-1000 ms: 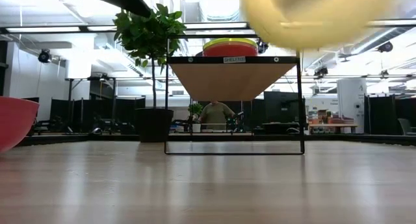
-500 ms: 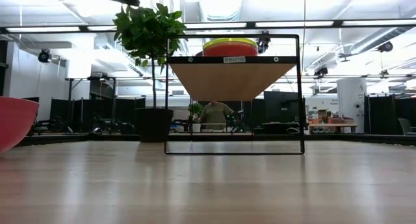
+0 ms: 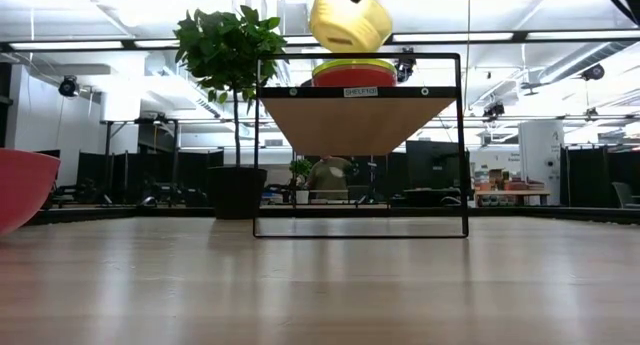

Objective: Place and stack bowls onto a shelf
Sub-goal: Stack the yellow transparent bowl into the green transparent bowl on the shelf, then stack the orange bowl into the blue bowl on the shelf

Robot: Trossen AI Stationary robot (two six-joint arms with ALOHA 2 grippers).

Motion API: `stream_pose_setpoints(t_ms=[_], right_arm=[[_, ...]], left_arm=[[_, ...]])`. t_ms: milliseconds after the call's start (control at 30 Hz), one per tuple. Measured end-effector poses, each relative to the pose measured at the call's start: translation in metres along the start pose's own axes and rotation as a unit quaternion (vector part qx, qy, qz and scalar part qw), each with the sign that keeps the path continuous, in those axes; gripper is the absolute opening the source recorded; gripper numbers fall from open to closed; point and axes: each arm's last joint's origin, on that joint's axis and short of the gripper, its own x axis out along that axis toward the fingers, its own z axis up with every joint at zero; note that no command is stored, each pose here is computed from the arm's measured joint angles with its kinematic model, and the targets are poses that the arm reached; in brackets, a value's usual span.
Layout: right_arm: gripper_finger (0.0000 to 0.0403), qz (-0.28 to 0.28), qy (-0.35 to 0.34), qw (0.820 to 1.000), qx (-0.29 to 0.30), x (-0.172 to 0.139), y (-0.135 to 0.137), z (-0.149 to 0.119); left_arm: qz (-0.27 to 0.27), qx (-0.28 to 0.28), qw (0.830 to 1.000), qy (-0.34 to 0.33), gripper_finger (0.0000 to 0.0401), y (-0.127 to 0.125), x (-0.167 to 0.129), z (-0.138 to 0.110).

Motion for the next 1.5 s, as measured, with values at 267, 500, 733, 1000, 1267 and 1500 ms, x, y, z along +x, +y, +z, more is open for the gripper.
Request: stream_pose_setpoints(t_ms=[267,500,733,1000,1267,1500], right_arm=[[0.0014,0.001,0.006,1.000,0.006,0.003,-0.011,0.000],[0.0058,-0.002,0.015,1.000,0.025,0.007,-0.010,-0.001],[0.0087,-0.002,0.016,0.999,0.041,0.007,-0.009,-0.001],[0.0080,0.002,-0.019,0.998,0.053,0.007,-0.006,0.005],[0.0068,0.024,-0.054,0.998,-0.014,-0.002,0.021,0.009],[0.0068,0.039,-0.107,0.988,-0.102,-0.011,0.045,0.015]], left_arm=[[0.000,0.011,1.000,0.005,0.0054,-0.003,0.002,-0.001],[0.000,0.012,1.000,0.004,0.0054,-0.003,0.002,-0.001],[0.000,0.012,1.000,0.004,0.0054,-0.003,0.002,0.000],[0.000,0.012,1.000,0.004,0.0054,-0.003,0.002,0.000],[-0.001,0.000,1.000,0.004,0.0054,-0.003,0.002,0.000],[-0.026,-0.064,0.998,0.006,0.0054,-0.005,0.003,-0.001]])
